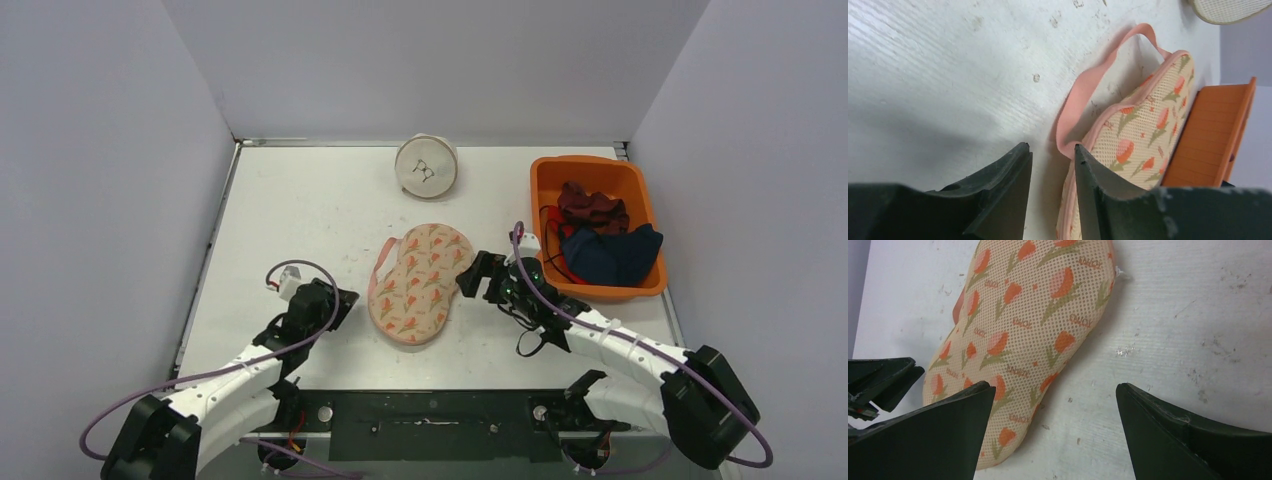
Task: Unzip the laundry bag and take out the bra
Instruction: Adjust the laundry bag at the center of the board.
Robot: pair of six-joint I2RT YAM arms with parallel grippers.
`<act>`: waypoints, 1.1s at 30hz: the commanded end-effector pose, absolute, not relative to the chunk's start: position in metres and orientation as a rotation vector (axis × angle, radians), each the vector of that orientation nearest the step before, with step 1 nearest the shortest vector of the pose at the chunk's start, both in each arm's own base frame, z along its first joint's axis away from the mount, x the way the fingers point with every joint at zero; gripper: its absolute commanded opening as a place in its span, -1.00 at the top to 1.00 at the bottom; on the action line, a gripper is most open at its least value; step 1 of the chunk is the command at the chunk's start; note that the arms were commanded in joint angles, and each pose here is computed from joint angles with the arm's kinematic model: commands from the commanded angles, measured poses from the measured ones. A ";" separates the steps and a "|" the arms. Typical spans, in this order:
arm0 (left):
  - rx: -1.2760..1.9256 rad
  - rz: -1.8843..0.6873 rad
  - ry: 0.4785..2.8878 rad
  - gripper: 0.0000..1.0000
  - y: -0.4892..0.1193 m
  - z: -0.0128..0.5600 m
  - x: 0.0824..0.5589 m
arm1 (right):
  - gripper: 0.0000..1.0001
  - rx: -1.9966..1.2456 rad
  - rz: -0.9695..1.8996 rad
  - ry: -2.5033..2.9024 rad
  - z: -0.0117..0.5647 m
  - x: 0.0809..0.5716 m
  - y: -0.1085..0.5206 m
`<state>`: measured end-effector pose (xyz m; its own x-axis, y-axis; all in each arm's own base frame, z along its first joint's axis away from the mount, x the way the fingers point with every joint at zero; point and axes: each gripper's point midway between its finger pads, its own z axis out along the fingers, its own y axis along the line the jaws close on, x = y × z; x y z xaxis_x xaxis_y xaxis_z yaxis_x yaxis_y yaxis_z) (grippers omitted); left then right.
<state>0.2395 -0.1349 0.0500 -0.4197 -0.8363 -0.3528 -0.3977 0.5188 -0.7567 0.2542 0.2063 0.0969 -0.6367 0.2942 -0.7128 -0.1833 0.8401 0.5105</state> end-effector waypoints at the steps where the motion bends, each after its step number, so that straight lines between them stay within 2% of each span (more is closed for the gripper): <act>1: -0.873 -0.782 2.119 0.24 -0.145 0.065 0.249 | -0.94 0.109 0.698 2.030 0.130 0.298 0.213; 5: -0.845 -0.791 2.188 -0.33 -0.147 0.072 0.233 | -0.93 0.168 0.626 2.034 0.127 0.334 0.204; 8: -0.823 -0.817 2.194 -0.60 -0.149 0.083 0.210 | -0.92 0.185 0.609 2.020 0.130 0.357 0.205; 10: -0.792 -0.842 2.183 -0.68 -0.153 0.091 0.195 | -0.91 0.192 0.599 2.017 0.130 0.372 0.209; 15: -0.651 -0.991 2.233 -0.69 -0.190 0.101 0.156 | -0.86 0.223 0.582 2.043 0.114 0.408 0.219; 21: -0.514 -1.009 2.329 -0.71 -0.232 0.079 0.129 | -0.83 0.190 0.580 2.083 0.091 0.432 0.237; 26: -0.509 -1.031 2.307 -0.70 -0.248 0.068 0.137 | -0.76 0.119 0.596 2.138 0.074 0.428 0.245; 33: -0.573 -1.077 2.259 -0.37 -0.258 0.067 0.172 | -0.60 0.135 0.629 2.180 0.054 0.390 0.232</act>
